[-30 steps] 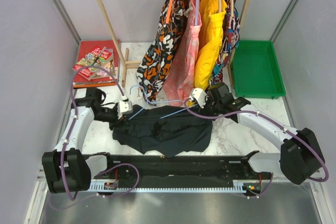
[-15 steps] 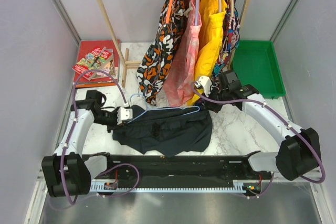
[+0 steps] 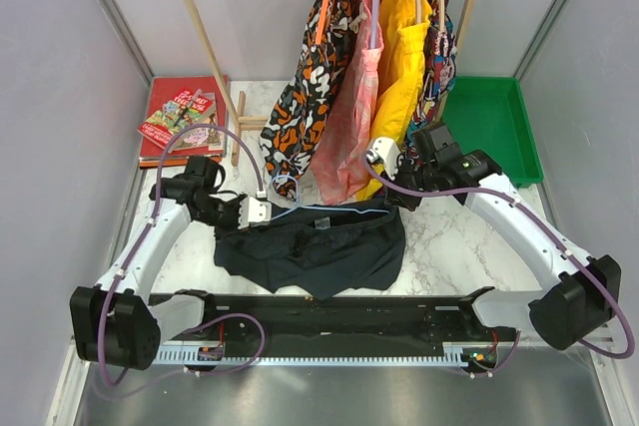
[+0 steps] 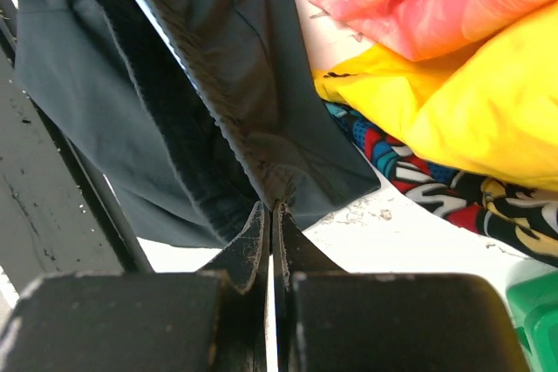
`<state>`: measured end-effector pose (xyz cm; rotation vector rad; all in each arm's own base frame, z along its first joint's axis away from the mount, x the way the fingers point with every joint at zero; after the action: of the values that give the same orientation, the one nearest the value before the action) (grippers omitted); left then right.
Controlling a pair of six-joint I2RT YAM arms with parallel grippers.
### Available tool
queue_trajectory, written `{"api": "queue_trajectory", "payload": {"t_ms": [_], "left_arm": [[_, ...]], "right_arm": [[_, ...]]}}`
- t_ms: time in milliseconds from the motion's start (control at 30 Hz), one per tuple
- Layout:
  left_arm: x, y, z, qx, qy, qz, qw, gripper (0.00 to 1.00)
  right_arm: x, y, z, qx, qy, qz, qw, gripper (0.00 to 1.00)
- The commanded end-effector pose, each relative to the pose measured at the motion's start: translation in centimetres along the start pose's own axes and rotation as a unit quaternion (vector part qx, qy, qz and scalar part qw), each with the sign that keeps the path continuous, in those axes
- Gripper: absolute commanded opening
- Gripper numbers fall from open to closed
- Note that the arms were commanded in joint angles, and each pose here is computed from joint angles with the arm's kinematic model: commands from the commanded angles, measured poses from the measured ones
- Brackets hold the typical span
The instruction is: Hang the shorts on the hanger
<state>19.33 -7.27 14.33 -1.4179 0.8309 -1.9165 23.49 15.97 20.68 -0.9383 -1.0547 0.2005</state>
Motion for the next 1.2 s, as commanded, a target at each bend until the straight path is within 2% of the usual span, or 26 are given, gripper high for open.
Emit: {"api": "queue_trajectory", "payload": {"t_ms": [0, 300, 333, 367, 400, 500, 600, 867, 1167], "left_arm": [[2.0, -1.2, 1.4, 0.027, -0.013, 0.006, 1.000, 0.02], [3.9, -1.7, 1.8, 0.041, -0.028, -0.031, 0.998, 0.02], [4.2, -1.7, 1.9, 0.046, -0.024, -0.038, 0.998, 0.02], [4.3, -1.6, 1.8, 0.046, -0.025, -0.044, 0.998, 0.02], [4.3, -1.6, 1.8, 0.046, -0.030, -0.045, 0.997, 0.02], [4.3, -1.6, 1.8, 0.048, -0.030, -0.047, 0.997, 0.02], [4.8, -1.7, 1.8, 0.050, -0.021, -0.058, 0.997, 0.02], [5.0, -1.6, 2.0, 0.048, -0.023, -0.068, 0.996, 0.02], [5.2, -1.6, 2.1, 0.047, -0.023, -0.074, 0.996, 0.02]], "right_arm": [[1.8, -0.7, 0.3, -0.014, -0.006, -0.003, 1.000, 0.00], [3.8, -1.0, 1.8, 0.016, -0.017, -0.010, 1.000, 0.00], [3.8, -0.9, 1.9, 0.020, -0.016, -0.008, 1.000, 0.04], [3.8, -0.6, 2.0, 0.023, -0.013, -0.001, 1.000, 0.18], [3.8, -0.5, 1.9, 0.022, -0.012, 0.002, 1.000, 0.43], [4.2, -0.7, 2.0, 0.025, -0.024, 0.001, 0.999, 0.61], [5.6, -1.1, 2.3, 0.032, -0.048, -0.027, 0.998, 0.70], [9.7, 1.0, 4.9, 0.071, -0.102, -0.059, 0.990, 0.68], [11.0, 5.4, 7.6, 0.103, -0.131, -0.064, 0.984, 0.66]]}}
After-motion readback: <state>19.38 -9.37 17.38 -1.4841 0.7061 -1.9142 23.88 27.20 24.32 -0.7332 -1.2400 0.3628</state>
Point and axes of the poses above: each gripper's point midway between its finger pads, its own y axis out along the fingers, its own z axis along the line the jaws close on, x = y × z, the point moved 4 cm from there along -y, back along the fingers, and after that the axes turned 11 degrees about y, right-handed, at the moved point
